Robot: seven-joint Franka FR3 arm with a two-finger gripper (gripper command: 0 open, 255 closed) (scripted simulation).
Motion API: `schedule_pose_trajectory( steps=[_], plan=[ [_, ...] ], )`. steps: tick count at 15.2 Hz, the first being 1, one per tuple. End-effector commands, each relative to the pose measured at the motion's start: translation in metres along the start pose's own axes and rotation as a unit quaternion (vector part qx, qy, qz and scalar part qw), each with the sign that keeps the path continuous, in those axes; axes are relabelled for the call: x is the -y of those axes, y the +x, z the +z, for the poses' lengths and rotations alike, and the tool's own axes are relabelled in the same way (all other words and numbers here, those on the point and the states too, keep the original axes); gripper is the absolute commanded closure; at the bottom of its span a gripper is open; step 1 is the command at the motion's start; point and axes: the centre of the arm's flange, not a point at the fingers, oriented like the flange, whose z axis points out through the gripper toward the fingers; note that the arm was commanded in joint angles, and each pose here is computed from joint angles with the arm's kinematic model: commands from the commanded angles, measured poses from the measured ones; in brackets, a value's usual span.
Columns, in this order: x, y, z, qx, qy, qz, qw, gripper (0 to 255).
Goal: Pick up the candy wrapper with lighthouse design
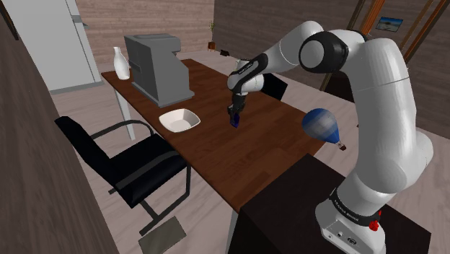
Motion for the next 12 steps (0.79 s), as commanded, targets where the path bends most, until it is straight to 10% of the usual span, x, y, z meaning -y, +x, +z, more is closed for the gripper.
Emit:
schedule_pose_trajectory(
  steps=[1, 12],
  plan=[
    [0.001, -0.001, -0.01, 0.0, 0.0, 0.0, 1.0, 255],
    [0.003, 0.001, -0.059, 0.0, 0.0, 0.0, 1.0, 255]
  ],
)
